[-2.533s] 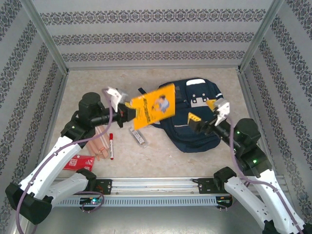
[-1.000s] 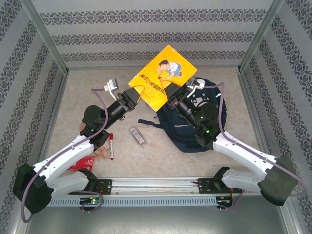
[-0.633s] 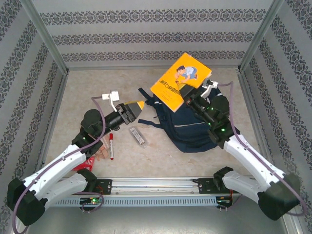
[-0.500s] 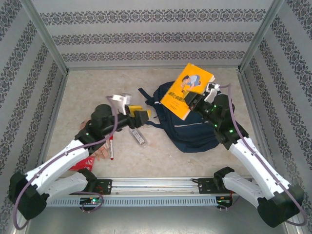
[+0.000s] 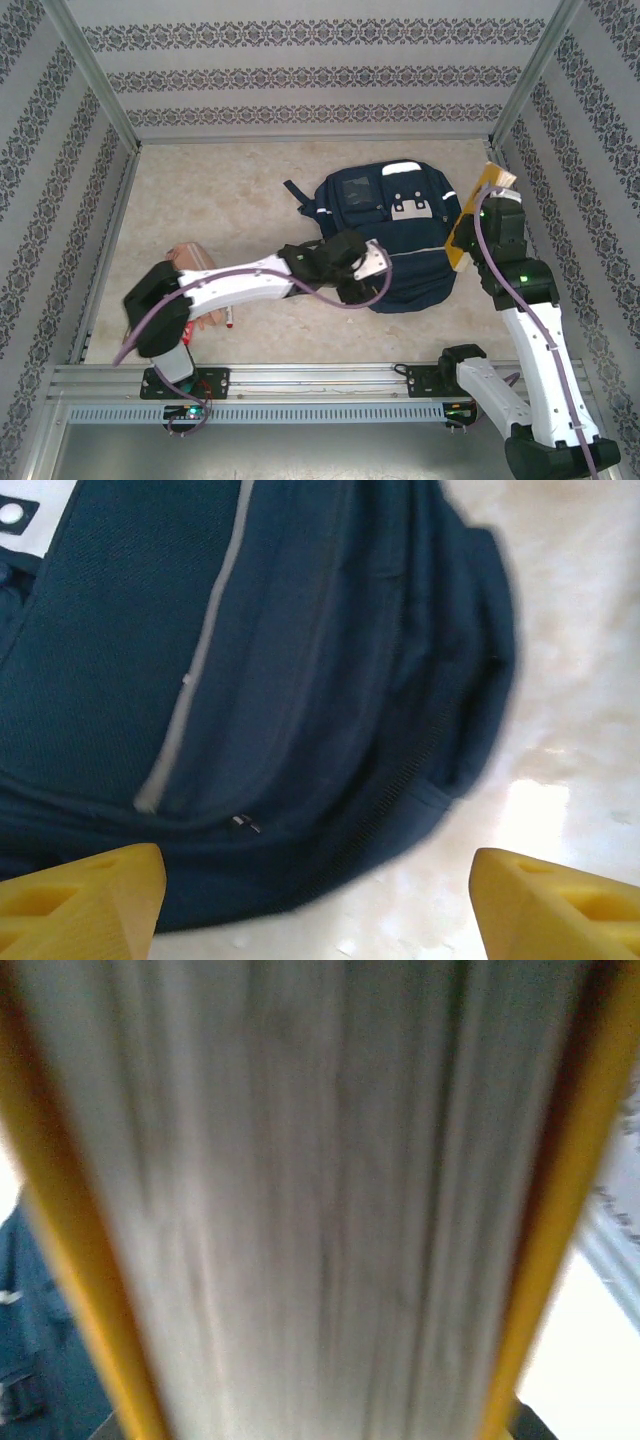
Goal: Pack books, pencil case, and school supplies into a backpack
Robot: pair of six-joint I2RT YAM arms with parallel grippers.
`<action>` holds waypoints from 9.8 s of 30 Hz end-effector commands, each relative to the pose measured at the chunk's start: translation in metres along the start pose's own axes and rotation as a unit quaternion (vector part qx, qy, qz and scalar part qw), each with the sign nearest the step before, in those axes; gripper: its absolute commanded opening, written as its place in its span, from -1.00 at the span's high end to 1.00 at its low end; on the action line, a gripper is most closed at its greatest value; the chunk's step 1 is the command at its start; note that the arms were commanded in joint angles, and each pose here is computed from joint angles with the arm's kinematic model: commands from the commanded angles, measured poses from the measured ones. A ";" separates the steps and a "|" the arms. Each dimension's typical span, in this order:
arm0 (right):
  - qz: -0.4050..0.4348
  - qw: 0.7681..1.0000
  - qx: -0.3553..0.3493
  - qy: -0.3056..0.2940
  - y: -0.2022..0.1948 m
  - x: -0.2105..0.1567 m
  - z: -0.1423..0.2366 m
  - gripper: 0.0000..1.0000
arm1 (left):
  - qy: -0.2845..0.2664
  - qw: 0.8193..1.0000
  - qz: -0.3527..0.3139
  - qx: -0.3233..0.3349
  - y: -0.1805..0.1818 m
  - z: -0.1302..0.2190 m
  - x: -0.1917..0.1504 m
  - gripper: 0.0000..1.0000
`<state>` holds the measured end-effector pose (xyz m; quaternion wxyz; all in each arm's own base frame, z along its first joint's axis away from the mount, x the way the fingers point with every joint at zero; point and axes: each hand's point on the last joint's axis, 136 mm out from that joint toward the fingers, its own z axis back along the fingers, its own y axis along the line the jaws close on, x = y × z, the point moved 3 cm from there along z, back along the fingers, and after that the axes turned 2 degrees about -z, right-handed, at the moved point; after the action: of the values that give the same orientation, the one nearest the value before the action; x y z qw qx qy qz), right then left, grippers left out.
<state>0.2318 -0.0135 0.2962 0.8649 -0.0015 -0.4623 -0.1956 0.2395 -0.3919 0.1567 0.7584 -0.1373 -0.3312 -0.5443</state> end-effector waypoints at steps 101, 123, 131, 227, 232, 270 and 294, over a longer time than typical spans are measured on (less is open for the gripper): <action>-0.312 0.845 0.332 0.278 0.182 -0.160 -0.225 -0.02 | -0.210 0.969 0.116 -0.052 0.177 0.140 0.063 1.00; -0.188 0.894 0.267 0.307 0.157 -0.160 -0.179 0.28 | -0.202 0.970 0.128 -0.046 0.183 0.137 0.049 1.00; -0.134 0.894 0.311 0.293 0.179 -0.148 -0.190 0.45 | -0.205 0.969 0.123 -0.067 0.178 0.134 0.049 1.00; -0.077 0.958 0.217 0.173 0.079 -0.116 -0.080 0.12 | -0.082 0.981 0.161 -0.064 0.201 0.032 -0.025 0.84; 0.066 0.956 0.229 0.171 0.084 -0.117 -0.048 0.08 | -0.081 0.974 0.203 -0.051 0.202 0.042 -0.023 0.30; 0.371 0.864 0.278 0.195 0.221 -0.188 -0.060 -0.73 | 0.041 0.663 0.737 0.121 0.280 0.017 -0.215 -0.10; 0.281 0.935 0.085 0.199 0.178 -0.143 -0.184 -0.41 | 0.045 0.673 0.737 0.047 0.197 0.019 -0.149 1.00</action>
<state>0.3560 0.1545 0.0941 0.9538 -0.0752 -0.2493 0.1495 0.4039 -0.1839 0.1036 0.9414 -0.2475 -0.1473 0.1753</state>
